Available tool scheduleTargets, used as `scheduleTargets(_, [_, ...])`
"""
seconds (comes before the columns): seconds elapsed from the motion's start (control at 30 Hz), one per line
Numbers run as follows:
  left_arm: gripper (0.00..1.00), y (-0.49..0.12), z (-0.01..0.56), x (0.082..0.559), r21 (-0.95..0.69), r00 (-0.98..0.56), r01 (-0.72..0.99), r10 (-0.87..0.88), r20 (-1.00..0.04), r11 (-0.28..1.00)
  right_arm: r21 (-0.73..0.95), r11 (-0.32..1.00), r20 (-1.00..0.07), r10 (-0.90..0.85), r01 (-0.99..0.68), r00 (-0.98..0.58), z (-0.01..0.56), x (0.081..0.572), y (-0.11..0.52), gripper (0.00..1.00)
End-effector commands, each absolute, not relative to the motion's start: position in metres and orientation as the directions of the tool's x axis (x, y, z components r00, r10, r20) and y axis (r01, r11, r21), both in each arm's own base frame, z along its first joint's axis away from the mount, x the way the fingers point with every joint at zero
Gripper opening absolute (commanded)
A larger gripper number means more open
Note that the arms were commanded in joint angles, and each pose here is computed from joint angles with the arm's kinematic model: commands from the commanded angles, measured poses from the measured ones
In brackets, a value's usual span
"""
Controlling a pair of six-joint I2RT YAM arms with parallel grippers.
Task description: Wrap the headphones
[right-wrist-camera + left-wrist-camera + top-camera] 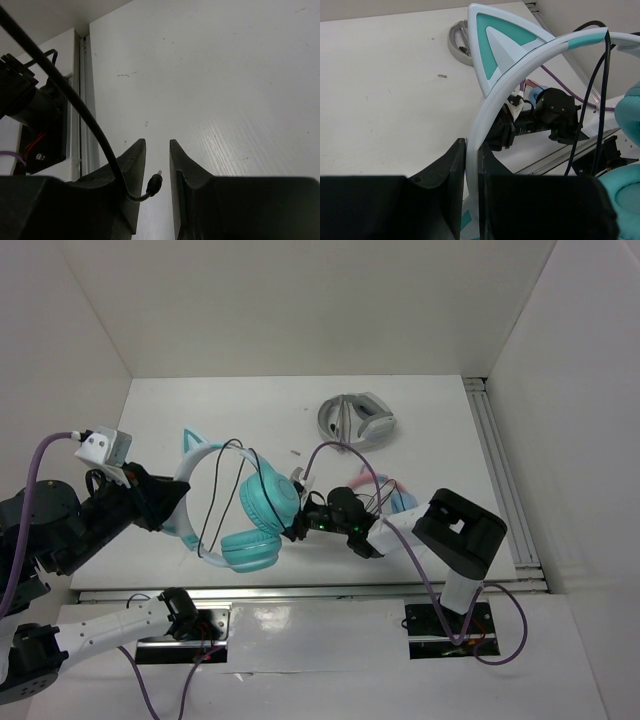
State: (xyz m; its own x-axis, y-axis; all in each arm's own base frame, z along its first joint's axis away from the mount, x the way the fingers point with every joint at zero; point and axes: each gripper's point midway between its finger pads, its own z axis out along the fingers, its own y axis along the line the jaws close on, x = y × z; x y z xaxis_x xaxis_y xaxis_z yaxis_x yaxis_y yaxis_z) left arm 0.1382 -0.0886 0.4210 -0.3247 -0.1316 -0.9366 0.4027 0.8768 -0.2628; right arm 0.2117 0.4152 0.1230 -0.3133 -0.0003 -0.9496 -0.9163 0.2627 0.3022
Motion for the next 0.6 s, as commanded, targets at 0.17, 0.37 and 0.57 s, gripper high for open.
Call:
scheduleTargets(0.17, [0.0,-0.086,0.465,0.143,-0.367,-0.23,0.391,-0.297,-0.927,0.844,0.286,0.233,-0.958,0.041,-0.929,-0.284,0.132,0.207,0.417,0.25])
scheduleTargets(0.37, [0.0,-0.08,0.465,0.142,-0.375,-0.227,0.373,-0.308,-0.924,0.849,0.29,0.237,-0.956,0.03,-0.927,-0.292,0.124,0.202,0.414,0.06])
scheduleTargets(0.57, [0.0,-0.064,0.463,0.145,-0.418,-0.209,0.29,-0.37,-0.905,0.861,0.299,0.252,-0.953,0.033,-0.921,-0.3,0.124,0.196,0.412,0.0])
